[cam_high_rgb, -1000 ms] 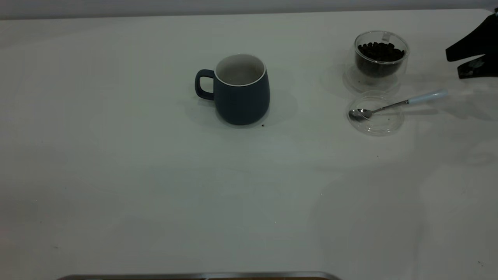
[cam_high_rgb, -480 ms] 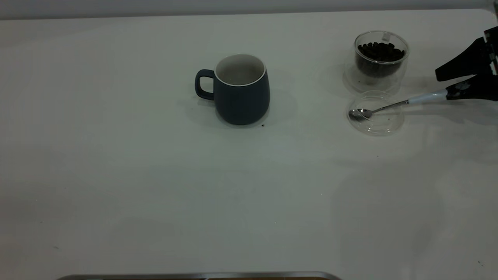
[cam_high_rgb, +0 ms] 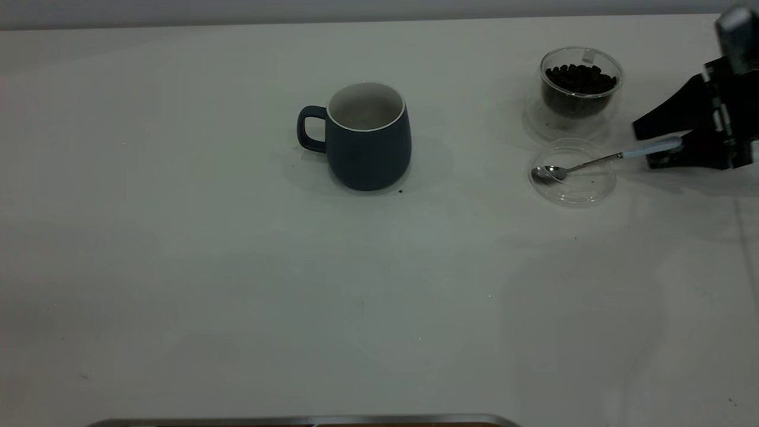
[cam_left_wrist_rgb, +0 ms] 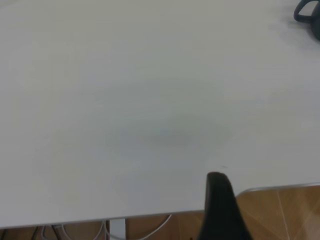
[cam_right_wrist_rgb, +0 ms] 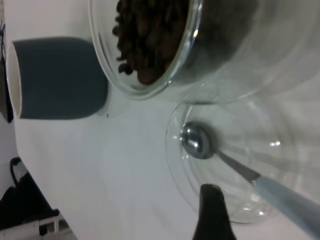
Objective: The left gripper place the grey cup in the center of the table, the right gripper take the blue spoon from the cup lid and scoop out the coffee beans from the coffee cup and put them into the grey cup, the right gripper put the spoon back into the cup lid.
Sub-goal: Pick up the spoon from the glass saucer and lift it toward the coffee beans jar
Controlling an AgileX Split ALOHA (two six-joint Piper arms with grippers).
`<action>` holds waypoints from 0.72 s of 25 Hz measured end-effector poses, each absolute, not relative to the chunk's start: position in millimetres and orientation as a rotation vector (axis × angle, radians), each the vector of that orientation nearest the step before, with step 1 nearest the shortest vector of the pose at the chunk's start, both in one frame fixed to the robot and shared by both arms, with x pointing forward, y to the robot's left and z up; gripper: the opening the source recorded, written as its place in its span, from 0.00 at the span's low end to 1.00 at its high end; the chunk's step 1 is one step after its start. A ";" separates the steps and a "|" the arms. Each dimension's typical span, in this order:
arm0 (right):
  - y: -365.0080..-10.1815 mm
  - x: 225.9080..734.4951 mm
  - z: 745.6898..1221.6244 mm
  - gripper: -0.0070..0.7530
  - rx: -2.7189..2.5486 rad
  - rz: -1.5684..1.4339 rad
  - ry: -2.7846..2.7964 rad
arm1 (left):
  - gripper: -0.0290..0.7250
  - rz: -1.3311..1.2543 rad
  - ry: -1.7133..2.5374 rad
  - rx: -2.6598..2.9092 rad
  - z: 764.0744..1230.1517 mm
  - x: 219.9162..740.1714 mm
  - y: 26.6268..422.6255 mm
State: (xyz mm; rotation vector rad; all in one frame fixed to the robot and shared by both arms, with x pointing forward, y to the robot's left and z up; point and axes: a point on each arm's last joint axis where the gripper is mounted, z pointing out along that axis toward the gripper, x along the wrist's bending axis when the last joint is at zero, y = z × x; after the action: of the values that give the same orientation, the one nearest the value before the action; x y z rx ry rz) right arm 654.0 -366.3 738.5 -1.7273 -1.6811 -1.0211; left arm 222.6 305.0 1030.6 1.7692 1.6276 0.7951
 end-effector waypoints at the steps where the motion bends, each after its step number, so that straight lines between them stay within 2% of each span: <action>1: -364.0 654.2 737.6 0.76 -1.724 -1.020 -1.680 | 0.77 0.795 1.628 1.769 1030.6 222.6 305.0; 6: -359.4 655.3 734.6 0.71 -1.730 -1.023 -1.672 | 0.77 0.795 1.628 1.769 1030.6 222.6 305.0; 12: -359.5 655.0 733.6 0.58 -1.729 -1.019 -1.675 | 0.77 0.795 1.628 1.769 1030.6 222.6 305.0; 16: -359.5 654.8 733.5 0.39 -1.728 -1.018 -1.677 | 0.77 0.795 1.628 1.769 1030.6 222.6 305.0; 18: -358.8 654.3 734.4 0.23 -1.715 -1.022 -1.669 | 0.77 0.795 1.628 1.769 1030.6 222.6 305.0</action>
State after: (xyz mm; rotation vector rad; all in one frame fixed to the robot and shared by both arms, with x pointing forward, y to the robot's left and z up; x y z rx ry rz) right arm 654.3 -358.8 734.4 -1.7149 -1.6692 -1.0215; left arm 222.6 305.0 1030.6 1.7692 1.6276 0.7951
